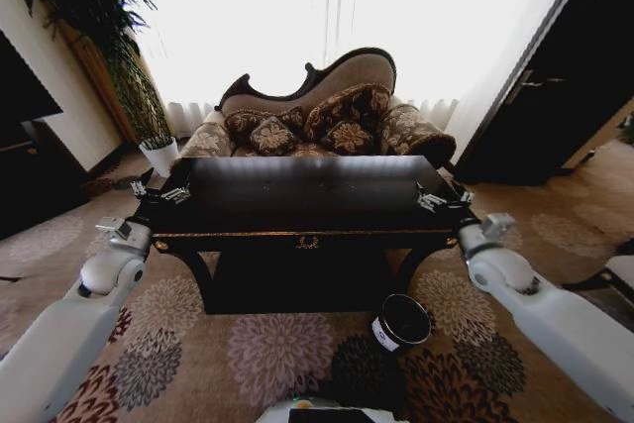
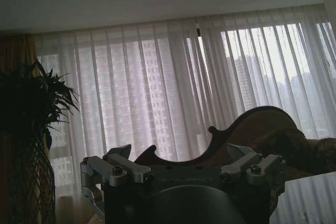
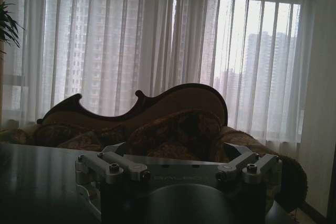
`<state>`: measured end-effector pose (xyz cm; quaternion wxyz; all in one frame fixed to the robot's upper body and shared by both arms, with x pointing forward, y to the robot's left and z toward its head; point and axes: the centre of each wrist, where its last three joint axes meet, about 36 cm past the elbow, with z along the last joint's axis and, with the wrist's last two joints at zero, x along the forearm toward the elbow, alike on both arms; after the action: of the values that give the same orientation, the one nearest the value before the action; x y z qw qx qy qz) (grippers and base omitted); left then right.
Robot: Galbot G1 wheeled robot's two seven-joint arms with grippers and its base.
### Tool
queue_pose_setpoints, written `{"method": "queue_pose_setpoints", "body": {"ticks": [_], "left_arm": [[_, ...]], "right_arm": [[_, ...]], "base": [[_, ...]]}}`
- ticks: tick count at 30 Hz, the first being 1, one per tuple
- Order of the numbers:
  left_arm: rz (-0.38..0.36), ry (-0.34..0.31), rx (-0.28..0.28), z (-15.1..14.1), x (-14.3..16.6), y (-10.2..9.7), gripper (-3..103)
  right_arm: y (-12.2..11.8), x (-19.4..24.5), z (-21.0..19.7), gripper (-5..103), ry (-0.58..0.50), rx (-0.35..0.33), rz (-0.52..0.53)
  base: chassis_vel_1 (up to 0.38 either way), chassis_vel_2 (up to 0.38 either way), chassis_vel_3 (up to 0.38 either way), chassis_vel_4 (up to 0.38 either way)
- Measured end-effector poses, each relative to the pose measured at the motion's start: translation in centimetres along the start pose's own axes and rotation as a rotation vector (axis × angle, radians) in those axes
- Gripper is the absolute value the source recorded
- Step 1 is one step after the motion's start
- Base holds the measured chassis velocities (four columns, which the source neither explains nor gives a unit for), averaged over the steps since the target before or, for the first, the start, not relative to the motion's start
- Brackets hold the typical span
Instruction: Move to the front of the table and place the trash on the table into the trash bin.
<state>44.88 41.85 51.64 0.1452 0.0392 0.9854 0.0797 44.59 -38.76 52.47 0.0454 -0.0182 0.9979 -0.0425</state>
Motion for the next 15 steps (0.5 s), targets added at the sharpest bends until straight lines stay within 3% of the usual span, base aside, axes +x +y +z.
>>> {"method": "queue_pose_setpoints", "body": {"ticks": [15], "left_arm": [[0.0,0.0,0.0,0.0,0.0,0.0,100]], "right_arm": [[0.11,0.09,0.01,100,0.006,-0.002,-0.003]], "base": [[0.0,0.0,0.0,0.0]]}}
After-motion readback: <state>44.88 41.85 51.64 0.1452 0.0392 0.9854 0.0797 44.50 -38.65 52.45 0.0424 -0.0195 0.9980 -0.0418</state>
